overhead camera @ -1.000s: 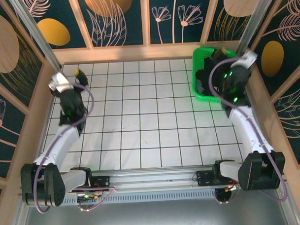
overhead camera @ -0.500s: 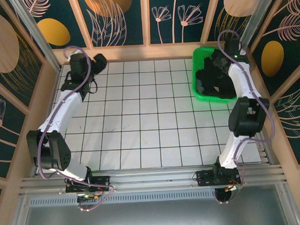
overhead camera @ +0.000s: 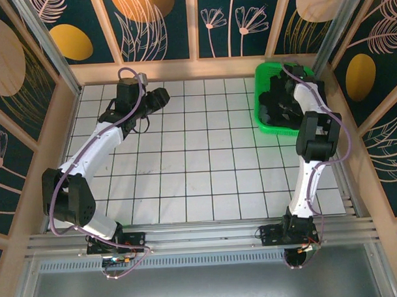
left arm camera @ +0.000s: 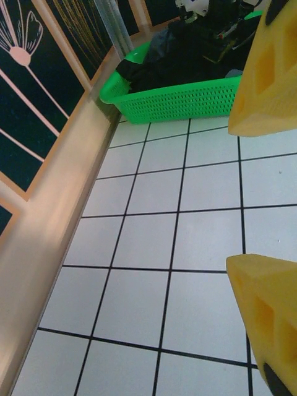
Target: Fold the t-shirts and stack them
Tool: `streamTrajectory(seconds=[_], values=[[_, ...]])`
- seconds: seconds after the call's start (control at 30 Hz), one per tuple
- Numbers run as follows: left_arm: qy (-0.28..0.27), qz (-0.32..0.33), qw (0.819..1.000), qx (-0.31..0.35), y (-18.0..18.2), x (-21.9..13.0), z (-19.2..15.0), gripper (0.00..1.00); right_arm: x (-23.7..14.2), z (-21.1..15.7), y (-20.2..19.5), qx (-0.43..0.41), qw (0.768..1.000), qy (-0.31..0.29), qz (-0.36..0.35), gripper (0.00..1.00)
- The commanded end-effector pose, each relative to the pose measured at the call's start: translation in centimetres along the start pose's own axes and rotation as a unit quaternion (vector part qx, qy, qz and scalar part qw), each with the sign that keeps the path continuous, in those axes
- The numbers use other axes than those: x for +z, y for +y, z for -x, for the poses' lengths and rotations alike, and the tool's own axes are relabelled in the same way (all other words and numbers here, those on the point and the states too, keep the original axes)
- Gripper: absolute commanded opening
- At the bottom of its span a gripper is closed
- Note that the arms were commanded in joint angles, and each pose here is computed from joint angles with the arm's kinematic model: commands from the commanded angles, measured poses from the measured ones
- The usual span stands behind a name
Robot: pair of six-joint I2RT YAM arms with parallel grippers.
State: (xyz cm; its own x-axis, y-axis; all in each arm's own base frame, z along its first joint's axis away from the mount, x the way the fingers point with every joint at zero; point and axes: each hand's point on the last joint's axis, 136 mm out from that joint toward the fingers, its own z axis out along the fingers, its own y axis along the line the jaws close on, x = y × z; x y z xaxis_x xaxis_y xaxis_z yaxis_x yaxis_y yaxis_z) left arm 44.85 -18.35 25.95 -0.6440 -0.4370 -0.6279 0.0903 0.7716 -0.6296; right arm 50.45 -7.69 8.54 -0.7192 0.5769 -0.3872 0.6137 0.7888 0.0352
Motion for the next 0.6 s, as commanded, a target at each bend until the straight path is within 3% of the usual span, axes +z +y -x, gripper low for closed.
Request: streamTrajectory(seconds=[0.0,0.13,0.33,0.57], values=[[-0.009,-0.023,1.000,0.012,-2.0,-1.0,1.3,0.44,-7.0,4.9,1.3,0.027,0.993,-0.099,0.052,0.00],[-0.019,-0.026,0.999,0.013,-2.6,-1.4,2.0,0.39,-14.9,8.2,1.7,0.050,0.972,-0.201,0.109,0.00],[-0.029,-0.021,0.999,0.004,-2.5,-1.4,2.5,0.38,-27.5,11.4,2.7,0.059,0.917,-0.332,0.212,0.00],[-0.053,0.008,0.999,-0.008,-1.5,-2.0,3.3,0.37,-45.4,10.7,6.5,0.019,0.798,-0.473,0.372,0.00]])
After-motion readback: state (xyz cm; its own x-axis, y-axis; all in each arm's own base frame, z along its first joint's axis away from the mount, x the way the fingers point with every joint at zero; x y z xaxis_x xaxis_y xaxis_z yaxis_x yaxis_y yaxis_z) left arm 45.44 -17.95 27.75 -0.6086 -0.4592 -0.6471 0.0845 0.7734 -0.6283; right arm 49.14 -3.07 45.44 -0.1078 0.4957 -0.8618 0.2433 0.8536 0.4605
